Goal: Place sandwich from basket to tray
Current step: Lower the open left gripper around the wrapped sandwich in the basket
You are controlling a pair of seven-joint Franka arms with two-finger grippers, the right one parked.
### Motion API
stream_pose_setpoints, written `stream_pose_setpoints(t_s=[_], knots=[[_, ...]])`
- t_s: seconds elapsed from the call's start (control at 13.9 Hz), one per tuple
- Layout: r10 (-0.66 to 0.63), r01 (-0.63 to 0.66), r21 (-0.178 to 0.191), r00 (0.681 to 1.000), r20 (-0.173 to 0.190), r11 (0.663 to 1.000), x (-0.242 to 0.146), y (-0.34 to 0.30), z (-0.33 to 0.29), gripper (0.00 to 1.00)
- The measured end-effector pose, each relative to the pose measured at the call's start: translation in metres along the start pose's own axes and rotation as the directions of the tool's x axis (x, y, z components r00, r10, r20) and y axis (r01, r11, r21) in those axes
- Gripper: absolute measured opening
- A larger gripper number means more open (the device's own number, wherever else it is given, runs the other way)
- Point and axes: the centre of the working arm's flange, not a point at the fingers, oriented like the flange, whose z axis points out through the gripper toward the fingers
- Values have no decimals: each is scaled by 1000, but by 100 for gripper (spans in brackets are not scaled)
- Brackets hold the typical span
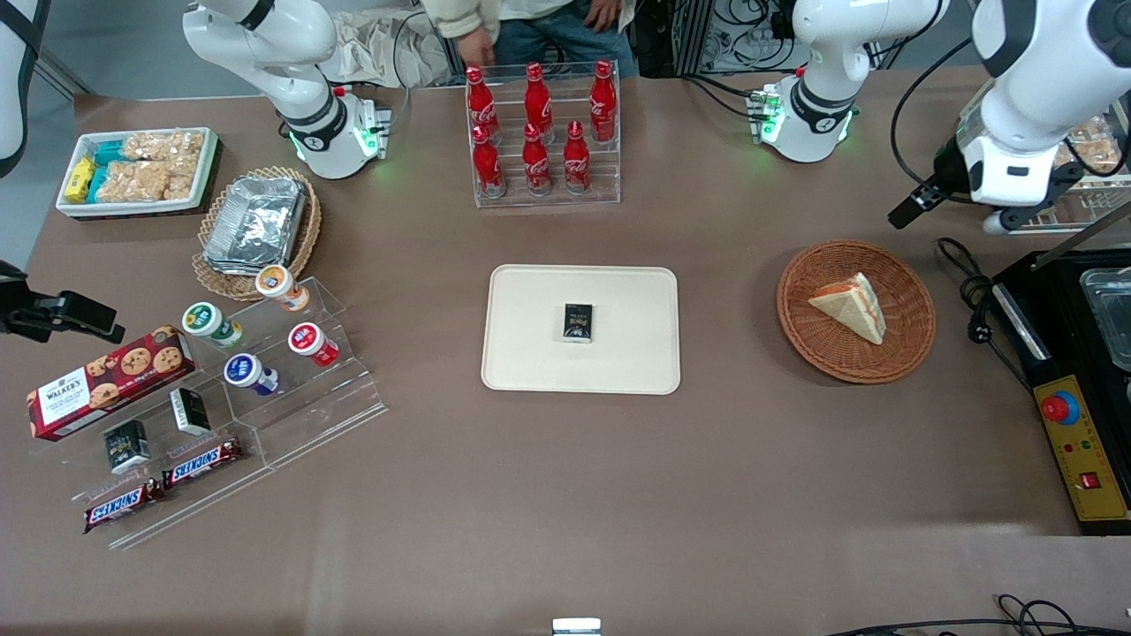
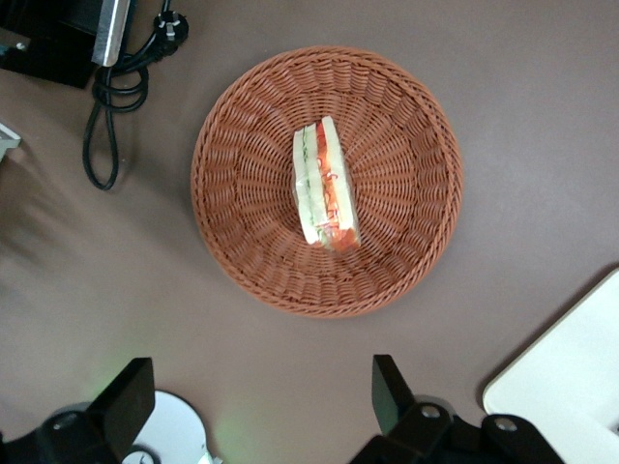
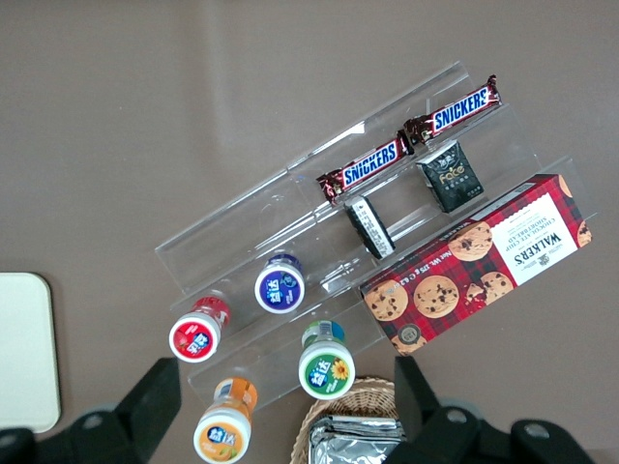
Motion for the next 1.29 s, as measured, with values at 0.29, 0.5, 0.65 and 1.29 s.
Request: stream_pose_setpoints(t_s=[0.29,0.5,0.65,1.29], knots=[[-20,20,-13,1000,-17,1000,2,-4,40,100],[-93,92,-32,995,-28,995,11,-4,62,100],[-136,135,-36,991,-19,990,19,2,80,100],[-227,227,-10,973,46,974,38,24,159,100]])
